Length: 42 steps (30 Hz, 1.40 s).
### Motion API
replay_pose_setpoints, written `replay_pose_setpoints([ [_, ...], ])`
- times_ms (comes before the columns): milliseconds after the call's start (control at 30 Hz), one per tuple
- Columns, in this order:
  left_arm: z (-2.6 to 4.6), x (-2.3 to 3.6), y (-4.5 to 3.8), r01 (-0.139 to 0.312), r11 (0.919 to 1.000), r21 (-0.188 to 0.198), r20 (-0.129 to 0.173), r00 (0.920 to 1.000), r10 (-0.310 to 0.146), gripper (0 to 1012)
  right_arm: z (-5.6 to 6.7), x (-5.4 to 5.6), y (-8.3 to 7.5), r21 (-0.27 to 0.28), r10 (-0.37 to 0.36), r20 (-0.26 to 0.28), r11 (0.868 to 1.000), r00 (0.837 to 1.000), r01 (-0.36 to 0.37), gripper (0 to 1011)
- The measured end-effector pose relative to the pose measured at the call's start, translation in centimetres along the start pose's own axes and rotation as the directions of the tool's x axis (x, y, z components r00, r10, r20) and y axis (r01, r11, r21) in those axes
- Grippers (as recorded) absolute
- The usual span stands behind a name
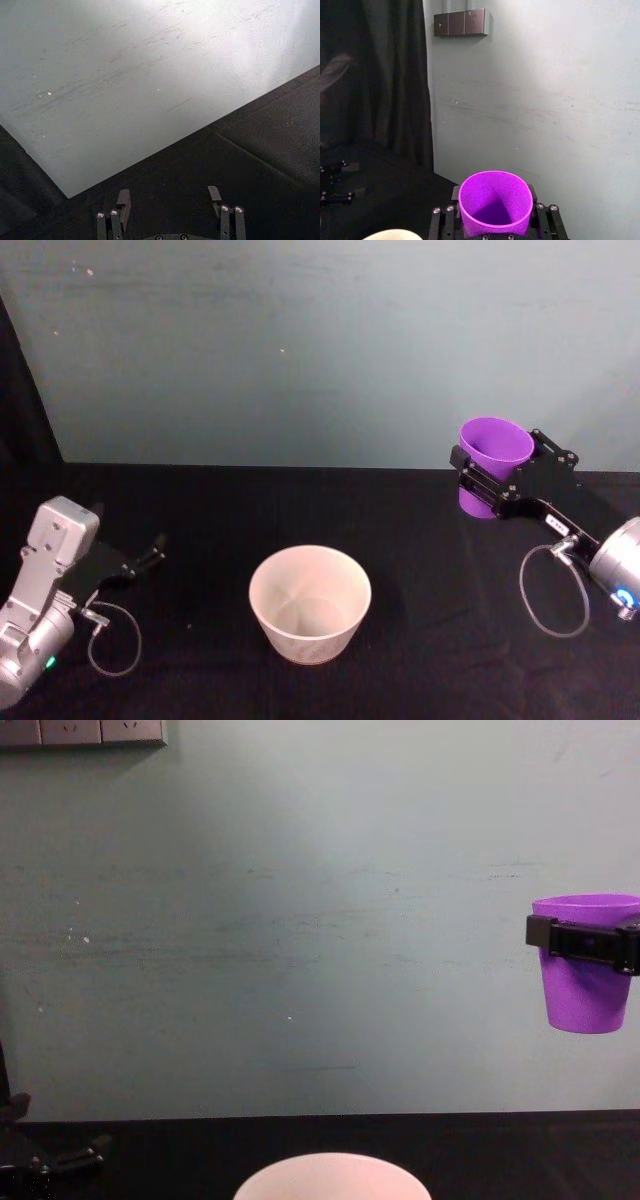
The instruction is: Pick up the cup and pour the mung beans from the cup into the bowl.
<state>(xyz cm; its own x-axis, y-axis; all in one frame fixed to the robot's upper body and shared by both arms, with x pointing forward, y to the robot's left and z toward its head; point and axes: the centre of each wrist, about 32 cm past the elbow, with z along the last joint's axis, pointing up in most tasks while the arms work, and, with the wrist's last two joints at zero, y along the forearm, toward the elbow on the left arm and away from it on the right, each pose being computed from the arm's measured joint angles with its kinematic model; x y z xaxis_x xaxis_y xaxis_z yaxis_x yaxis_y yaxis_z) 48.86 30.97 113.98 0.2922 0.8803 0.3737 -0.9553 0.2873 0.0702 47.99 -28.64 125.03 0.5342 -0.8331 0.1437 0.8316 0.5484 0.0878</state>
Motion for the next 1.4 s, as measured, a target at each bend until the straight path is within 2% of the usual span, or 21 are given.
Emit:
replay_pose_setpoints([
  [1400,0.00,0.00,0.00,0.000,1.0000,0.000,0.000,1.0000,0.000,1000,0.00,0.00,0.00,0.000,0.000,0.000,1.000,1.000,0.000,739],
])
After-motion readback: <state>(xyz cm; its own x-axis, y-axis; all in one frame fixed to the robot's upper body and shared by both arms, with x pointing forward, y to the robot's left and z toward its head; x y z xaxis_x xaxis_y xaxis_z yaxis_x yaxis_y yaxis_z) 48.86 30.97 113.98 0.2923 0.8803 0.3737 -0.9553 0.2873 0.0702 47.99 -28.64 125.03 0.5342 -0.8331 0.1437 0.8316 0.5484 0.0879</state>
